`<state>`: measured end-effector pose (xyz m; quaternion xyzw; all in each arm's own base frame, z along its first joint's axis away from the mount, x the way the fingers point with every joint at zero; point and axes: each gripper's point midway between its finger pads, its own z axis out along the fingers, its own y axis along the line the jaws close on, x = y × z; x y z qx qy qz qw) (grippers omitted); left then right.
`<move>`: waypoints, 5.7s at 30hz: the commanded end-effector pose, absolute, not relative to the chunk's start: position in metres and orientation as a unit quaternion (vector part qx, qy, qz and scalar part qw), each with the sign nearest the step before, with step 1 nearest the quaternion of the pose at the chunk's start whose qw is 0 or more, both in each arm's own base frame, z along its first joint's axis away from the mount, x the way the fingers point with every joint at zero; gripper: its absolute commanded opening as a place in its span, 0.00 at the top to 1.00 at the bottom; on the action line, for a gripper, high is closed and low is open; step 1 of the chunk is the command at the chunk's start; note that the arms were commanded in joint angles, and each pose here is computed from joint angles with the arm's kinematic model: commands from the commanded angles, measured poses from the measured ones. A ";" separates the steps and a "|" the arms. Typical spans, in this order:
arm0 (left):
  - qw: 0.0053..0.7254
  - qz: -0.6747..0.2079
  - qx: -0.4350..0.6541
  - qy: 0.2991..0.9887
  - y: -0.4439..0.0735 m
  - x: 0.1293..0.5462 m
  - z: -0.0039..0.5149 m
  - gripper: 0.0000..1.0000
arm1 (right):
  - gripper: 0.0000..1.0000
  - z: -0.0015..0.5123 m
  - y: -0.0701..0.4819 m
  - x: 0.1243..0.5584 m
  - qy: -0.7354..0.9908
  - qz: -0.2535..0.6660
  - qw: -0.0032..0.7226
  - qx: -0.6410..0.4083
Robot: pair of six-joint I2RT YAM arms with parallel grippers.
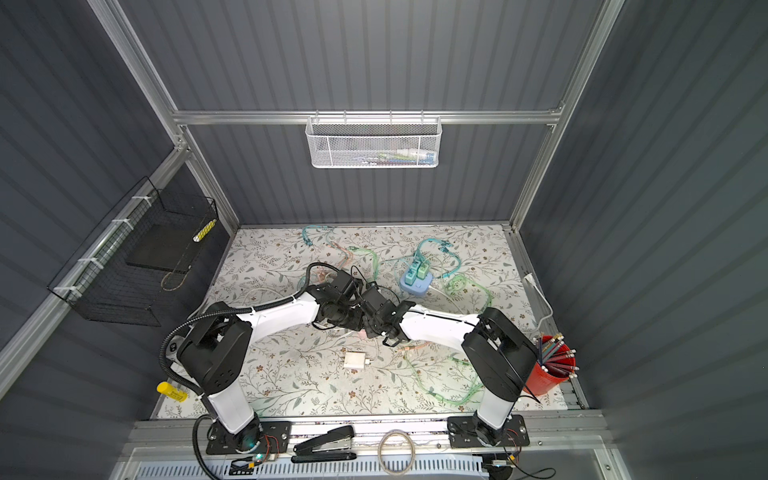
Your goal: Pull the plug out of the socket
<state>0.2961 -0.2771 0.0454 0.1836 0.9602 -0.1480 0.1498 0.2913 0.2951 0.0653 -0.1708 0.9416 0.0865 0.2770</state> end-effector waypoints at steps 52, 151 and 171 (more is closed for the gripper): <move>0.164 -0.111 0.167 0.966 -0.257 0.297 0.040 0.45 | 0.79 0.074 0.218 0.276 0.947 0.186 0.261 -0.038; 0.290 -0.158 0.445 0.832 -0.302 0.335 0.085 0.06 | 0.61 0.052 0.267 0.326 0.954 0.241 0.172 -0.042; 0.289 -0.182 0.477 0.810 -0.320 0.349 0.070 0.31 | 0.59 0.041 0.263 0.336 0.956 0.246 0.153 -0.034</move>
